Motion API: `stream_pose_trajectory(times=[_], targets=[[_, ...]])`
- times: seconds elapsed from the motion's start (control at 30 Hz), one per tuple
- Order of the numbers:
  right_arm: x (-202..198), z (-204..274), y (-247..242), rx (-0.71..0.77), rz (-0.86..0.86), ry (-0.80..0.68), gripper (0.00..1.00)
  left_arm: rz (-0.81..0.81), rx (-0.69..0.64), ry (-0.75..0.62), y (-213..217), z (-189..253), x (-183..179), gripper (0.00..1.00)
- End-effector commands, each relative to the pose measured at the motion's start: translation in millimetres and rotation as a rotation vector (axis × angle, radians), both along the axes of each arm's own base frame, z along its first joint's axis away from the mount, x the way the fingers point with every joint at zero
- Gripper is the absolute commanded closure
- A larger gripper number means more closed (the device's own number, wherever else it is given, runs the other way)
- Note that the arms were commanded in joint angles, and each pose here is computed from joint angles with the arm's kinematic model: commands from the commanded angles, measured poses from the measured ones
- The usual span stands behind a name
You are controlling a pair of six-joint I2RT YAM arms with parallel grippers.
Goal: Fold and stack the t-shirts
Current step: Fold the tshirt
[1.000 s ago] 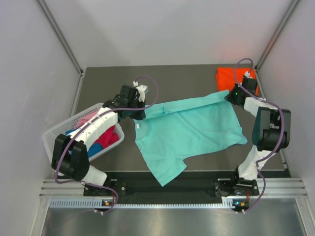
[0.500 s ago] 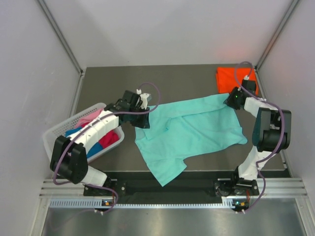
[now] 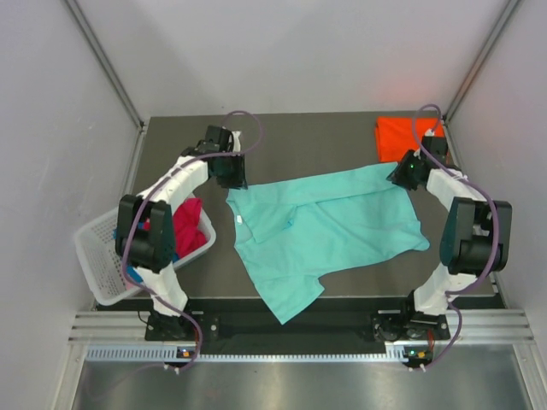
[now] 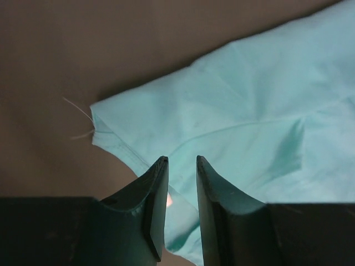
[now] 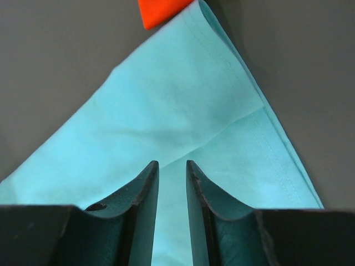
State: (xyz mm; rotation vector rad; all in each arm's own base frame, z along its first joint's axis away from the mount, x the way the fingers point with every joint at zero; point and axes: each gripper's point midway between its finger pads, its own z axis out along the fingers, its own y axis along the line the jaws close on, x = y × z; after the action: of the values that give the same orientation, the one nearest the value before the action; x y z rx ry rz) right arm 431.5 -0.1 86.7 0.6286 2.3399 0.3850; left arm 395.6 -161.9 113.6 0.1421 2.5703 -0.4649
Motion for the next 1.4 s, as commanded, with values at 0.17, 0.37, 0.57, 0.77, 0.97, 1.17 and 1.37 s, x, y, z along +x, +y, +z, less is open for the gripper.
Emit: stream_pose_trajectory(times=[0.17,0.37,0.57,0.77,0.97,1.17,1.37], targets=[[-2.4,-20.3,-7.6,-0.015,-0.048,0.022,0.72,0.094,0.062,0.025,5.5,-33.5,35.6,0.68],[-14.1,-53.0,-31.2,-0.022,-0.137,0.072,0.75,0.186,0.244,0.126,36.3,-80.1,33.2,0.76],[-18.3,-56.0,-57.3,-0.049,-0.221,0.077,0.77,0.235,0.297,0.116,48.6,-82.4,37.6,0.77],[-6.5,-30.2,-46.8,0.017,-0.196,0.014,0.77,0.227,0.245,0.079,38.2,-54.5,48.0,0.78],[2.9,-8.0,-45.4,0.062,-0.244,-0.038,0.71,0.153,0.136,-0.026,13.9,-1.8,44.0,0.75],[19.8,-4.0,-43.2,0.118,-0.276,-0.056,0.69,0.064,-0.04,-0.028,-22.9,10.6,8.6,0.74],[31.9,-23.4,-43.3,0.154,-0.303,-0.037,0.67,0.087,-0.071,0.071,-26.3,-44.2,-25.8,0.72]])
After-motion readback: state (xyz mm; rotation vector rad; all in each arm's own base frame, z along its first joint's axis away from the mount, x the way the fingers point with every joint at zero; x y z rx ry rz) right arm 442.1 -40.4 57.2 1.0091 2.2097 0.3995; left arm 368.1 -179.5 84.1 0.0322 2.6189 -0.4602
